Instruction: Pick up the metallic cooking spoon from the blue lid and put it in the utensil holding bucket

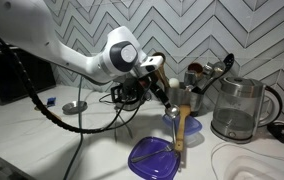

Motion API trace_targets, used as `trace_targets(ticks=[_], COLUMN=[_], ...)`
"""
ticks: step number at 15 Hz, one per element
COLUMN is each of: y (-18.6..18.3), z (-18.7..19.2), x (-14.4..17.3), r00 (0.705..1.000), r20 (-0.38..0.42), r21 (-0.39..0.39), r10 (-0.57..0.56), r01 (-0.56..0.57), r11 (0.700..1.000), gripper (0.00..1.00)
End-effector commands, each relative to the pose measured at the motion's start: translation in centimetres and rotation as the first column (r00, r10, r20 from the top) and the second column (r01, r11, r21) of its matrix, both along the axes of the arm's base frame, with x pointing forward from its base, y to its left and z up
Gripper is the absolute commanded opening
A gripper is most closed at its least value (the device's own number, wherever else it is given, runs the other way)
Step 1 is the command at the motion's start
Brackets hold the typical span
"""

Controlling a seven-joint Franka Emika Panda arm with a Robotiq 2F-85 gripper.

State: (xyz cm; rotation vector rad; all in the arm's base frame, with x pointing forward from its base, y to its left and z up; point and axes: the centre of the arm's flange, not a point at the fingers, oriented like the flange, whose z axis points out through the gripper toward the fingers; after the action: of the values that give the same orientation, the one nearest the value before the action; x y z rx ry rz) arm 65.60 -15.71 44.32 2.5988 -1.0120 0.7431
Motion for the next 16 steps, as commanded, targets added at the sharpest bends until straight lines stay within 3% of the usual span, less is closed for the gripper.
trace_targets(ticks=[1, 3, 4, 6, 7, 9, 11, 14, 16], y=[-0.8, -0.9, -0.8, -0.6, -0.4, -0.3, -0.1, 0.2, 0.4], z=[-1.6, -2.3, -2.5, -3.0, -3.1, -3.4, -3.8, -4.1, -4.1], x=[2.5, 3.2, 3.5, 4.2, 4.5, 4.9, 5.3, 5.6, 5.7], r00=[1.000, 1.000, 1.000, 1.000, 1.000, 1.000, 1.000, 1.000, 1.000], r20=[0.006, 0.005, 0.001, -0.006, -0.007, -0.011, -0.012, -0.023, -0.031], r21=[0.027, 0.029, 0.029, 0.022, 0.016, 0.006, -0.005, -0.020, -0.037], r10=[-0.018, -0.023, -0.022, -0.020, -0.021, -0.016, -0.008, -0.001, 0.003], r01=[0.018, 0.023, 0.022, 0.021, 0.021, 0.016, 0.008, 0.001, -0.004], r11=[0.999, 0.999, 0.999, 1.000, 1.000, 1.000, 1.000, 1.000, 0.999], gripper=[0.99, 0.92, 0.84, 0.80, 0.67, 0.62, 0.45, 0.33, 0.35])
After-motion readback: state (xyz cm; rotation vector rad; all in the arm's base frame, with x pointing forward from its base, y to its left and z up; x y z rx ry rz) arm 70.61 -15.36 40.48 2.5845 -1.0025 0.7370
